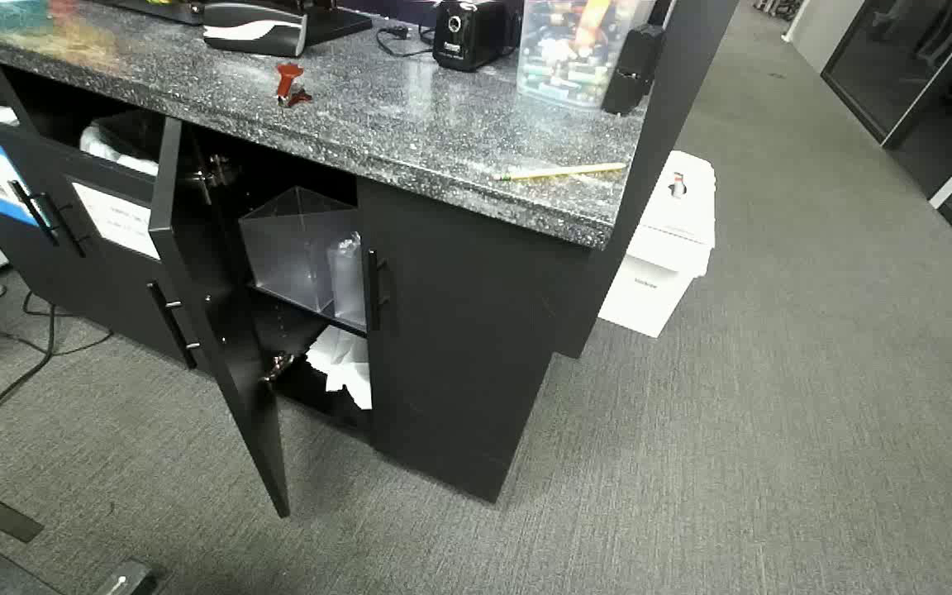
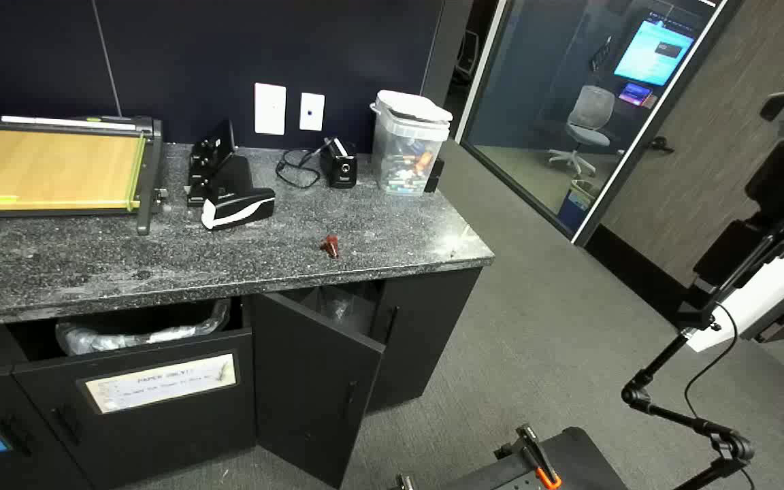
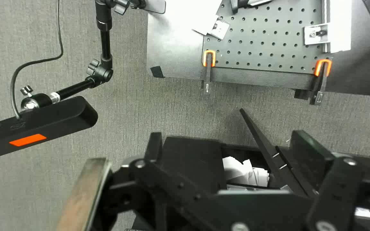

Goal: Move the pencil to the left

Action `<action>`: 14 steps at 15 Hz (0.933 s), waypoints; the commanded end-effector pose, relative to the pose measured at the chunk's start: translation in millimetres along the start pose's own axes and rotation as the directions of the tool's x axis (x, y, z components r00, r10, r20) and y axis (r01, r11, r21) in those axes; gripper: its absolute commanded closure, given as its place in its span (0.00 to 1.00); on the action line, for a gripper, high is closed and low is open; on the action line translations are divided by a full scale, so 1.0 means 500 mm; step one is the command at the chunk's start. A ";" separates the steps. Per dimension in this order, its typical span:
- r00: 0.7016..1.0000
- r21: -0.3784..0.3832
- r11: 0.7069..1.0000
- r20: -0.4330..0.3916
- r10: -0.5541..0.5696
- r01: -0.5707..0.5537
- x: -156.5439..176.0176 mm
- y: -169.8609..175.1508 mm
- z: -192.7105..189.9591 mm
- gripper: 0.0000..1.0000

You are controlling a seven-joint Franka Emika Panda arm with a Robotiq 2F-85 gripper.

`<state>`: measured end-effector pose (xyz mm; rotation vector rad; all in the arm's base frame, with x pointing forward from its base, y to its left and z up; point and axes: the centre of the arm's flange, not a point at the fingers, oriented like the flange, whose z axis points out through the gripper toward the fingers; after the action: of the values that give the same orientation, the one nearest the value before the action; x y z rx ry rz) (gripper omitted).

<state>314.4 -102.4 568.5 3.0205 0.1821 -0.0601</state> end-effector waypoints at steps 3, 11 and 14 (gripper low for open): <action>1.000 -0.001 1.000 -0.002 0.000 0.000 0.000 0.000 -0.002 0.00; 1.000 0.002 1.000 0.003 0.022 -0.022 0.028 -0.009 0.000 0.00; 0.996 0.057 0.995 -0.019 0.089 -0.088 0.161 -0.012 -0.021 0.00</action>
<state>328.1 -94.7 566.3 3.0394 0.1291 -0.0421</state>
